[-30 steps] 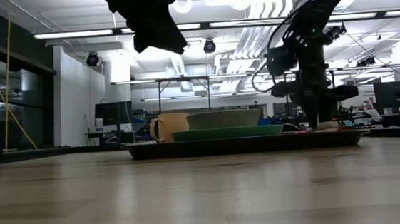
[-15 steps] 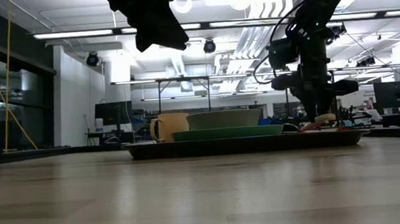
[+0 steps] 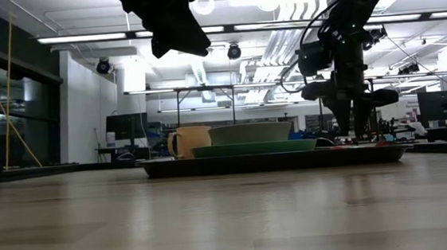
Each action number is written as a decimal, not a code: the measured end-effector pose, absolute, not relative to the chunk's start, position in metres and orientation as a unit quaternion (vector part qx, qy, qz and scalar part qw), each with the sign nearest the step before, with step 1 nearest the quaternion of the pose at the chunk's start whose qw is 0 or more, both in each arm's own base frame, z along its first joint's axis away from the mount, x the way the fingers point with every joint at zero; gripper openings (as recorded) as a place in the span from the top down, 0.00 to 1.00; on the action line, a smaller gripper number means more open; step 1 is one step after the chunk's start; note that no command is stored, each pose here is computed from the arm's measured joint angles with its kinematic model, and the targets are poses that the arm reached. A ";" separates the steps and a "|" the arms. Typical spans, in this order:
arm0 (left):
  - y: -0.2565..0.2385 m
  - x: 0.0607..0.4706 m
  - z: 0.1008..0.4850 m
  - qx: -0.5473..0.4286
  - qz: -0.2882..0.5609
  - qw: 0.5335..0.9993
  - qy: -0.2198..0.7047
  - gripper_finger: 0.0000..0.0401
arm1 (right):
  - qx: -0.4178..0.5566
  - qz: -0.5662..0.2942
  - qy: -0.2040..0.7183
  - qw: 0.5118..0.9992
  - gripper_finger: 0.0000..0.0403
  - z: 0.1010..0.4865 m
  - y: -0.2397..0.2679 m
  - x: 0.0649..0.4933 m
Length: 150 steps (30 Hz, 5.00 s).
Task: Set up tray
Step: Put the yellow knife on top of the red napkin to the right of the blue fork, then return to Home Position
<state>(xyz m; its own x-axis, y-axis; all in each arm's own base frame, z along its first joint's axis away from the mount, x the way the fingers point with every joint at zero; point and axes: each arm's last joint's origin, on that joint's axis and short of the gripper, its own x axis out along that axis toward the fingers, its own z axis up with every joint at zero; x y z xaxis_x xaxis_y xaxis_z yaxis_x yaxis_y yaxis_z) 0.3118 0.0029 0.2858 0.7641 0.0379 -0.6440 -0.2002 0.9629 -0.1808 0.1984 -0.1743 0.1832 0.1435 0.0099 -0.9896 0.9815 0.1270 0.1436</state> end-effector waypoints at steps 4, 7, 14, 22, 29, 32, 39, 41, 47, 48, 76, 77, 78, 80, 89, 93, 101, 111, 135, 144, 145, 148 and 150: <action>0.003 0.312 0.285 -0.120 0.064 0.931 0.340 0.64 | 0.498 -0.424 0.500 0.568 0.71 0.183 -0.174 0.198; 0.003 0.305 0.288 -0.117 0.064 0.928 0.349 0.64 | 0.499 -0.412 0.503 0.574 0.71 0.184 -0.174 0.198; 0.004 0.272 0.316 -0.111 0.079 0.932 0.335 0.64 | 0.505 -0.378 0.485 0.606 0.74 0.202 -0.168 0.194; 0.004 0.236 0.349 -0.115 0.073 0.951 0.278 0.64 | 0.463 -0.364 0.432 0.682 0.75 0.242 -0.154 0.179; 0.003 0.212 0.367 -0.118 0.069 0.961 0.240 0.64 | 0.395 -0.362 0.352 0.767 0.75 0.286 -0.134 0.153; 0.003 0.203 0.372 -0.122 0.069 0.964 0.228 0.64 | 0.377 -0.357 0.314 0.795 0.75 0.302 -0.123 0.141; 0.003 0.188 0.381 -0.148 0.069 0.965 0.205 0.64 | 0.326 -0.342 0.249 0.845 0.76 0.329 -0.098 0.114; 0.003 0.185 0.383 -0.149 0.069 0.966 0.200 0.64 | 0.320 -0.343 0.230 0.853 0.75 0.334 -0.092 0.107; 0.003 0.178 0.387 -0.182 0.070 0.963 0.185 0.64 | 0.341 -0.362 0.173 0.850 0.75 0.344 -0.079 0.091; 0.003 0.176 0.387 -0.189 0.070 0.962 0.183 0.64 | 0.339 -0.361 0.169 0.852 0.75 0.345 -0.077 0.089; -0.001 0.138 0.409 -0.223 -0.011 0.968 0.113 0.64 | 0.327 -0.314 0.054 0.890 0.75 0.362 -0.032 0.042; -0.001 0.138 0.409 -0.222 -0.009 0.968 0.112 0.64 | 0.324 -0.312 0.047 0.892 0.75 0.362 -0.029 0.040; -0.001 0.138 0.410 -0.222 -0.008 0.969 0.111 0.64 | 0.321 -0.311 0.041 0.894 0.75 0.362 -0.027 0.037; -0.001 0.134 0.411 -0.222 -0.008 0.969 0.106 0.64 | 0.316 -0.308 0.029 0.897 0.75 0.363 -0.022 0.031; -0.001 0.114 0.422 -0.195 -0.025 0.979 0.053 0.64 | 0.322 -0.307 0.014 0.895 0.75 0.355 -0.003 0.008; -0.002 0.104 0.424 -0.184 -0.028 0.982 0.041 0.64 | 0.320 -0.308 0.003 0.896 0.75 0.352 0.004 0.000; -0.002 0.094 0.401 -0.185 -0.045 0.982 -0.003 0.64 | 0.300 -0.307 -0.031 0.903 0.75 0.349 0.017 -0.015; -0.003 0.083 0.363 -0.195 -0.074 0.976 -0.066 0.64 | 0.268 -0.331 -0.035 0.904 0.75 0.343 0.025 -0.026; -0.007 0.108 0.304 -0.158 -0.152 0.965 -0.143 0.64 | 0.211 -0.353 -0.037 0.911 0.75 0.345 0.038 -0.013; -0.007 0.110 0.294 -0.157 -0.164 0.965 -0.129 0.64 | 0.198 -0.359 -0.036 0.911 0.75 0.345 0.042 -0.004; -0.008 0.109 0.294 -0.157 -0.168 0.965 -0.129 0.64 | 0.197 -0.359 -0.036 0.912 0.75 0.345 0.043 -0.003; -0.008 0.105 0.296 -0.152 -0.173 0.963 -0.139 0.64 | 0.193 -0.365 -0.037 0.910 0.75 0.345 0.044 0.001; -0.008 0.102 0.296 -0.151 -0.173 0.963 -0.141 0.64 | 0.188 -0.362 -0.036 0.912 0.75 0.345 0.045 0.004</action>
<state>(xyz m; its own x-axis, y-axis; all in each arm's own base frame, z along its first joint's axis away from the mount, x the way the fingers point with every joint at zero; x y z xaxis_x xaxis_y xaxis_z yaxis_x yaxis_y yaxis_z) 0.1016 -0.0080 0.2961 0.9005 -0.2902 0.3239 0.3753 0.8948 -0.2417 0.0036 0.0445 0.3450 0.7354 -0.6740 -0.0704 0.6471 0.6675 0.3685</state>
